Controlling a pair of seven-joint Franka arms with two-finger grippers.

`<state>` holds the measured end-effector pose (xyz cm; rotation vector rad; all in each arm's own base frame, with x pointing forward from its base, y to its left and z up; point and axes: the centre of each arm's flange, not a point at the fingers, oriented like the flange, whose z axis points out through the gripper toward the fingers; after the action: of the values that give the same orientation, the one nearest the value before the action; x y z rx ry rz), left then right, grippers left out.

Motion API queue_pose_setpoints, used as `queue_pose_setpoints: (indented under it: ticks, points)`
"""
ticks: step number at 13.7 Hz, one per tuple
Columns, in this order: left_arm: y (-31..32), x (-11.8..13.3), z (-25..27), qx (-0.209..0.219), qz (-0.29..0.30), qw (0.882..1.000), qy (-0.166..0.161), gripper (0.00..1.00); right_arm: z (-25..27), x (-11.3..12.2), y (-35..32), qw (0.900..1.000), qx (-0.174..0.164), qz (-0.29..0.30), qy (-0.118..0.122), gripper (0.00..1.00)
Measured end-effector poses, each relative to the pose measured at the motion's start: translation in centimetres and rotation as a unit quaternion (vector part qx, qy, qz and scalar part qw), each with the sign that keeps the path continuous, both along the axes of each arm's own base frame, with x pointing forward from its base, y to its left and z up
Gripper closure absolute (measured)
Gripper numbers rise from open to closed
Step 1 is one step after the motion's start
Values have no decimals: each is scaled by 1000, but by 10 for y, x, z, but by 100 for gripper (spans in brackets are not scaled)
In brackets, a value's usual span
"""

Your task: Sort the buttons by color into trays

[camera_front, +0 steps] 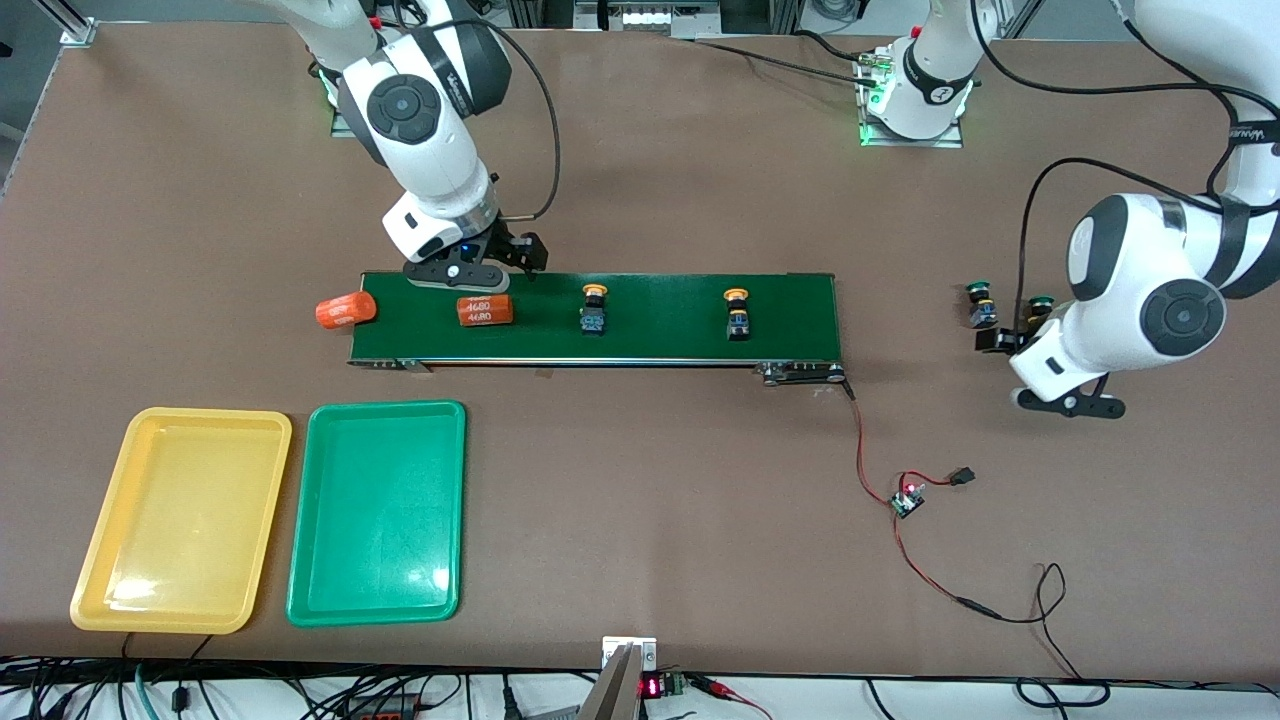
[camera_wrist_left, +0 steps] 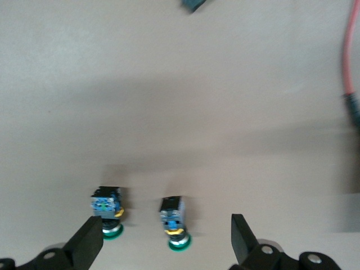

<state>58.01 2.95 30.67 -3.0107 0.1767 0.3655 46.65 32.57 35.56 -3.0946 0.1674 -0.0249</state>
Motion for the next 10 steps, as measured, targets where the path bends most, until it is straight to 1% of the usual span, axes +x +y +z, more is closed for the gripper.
queue_pose_setpoints:
  ticks: [2, 4, 7, 10]
  points:
    - [22, -26, -31, -4, -3, 1000, -20, 0, -9, -1, 5, 1000, 0, 5, 1, 0]
    - [29, -50, -62, -12, 1, 999, -32, 0, -16, -2, 10, 1000, 1, 14, 0, 0]
    - [26, -71, -81, -29, 20, 999, -24, 0, -20, 1, 13, 999, 6, 37, -8, 0]
    - [26, -87, -97, -38, 35, 998, -20, 0, -26, 3, 15, 999, 10, 41, -14, 0]
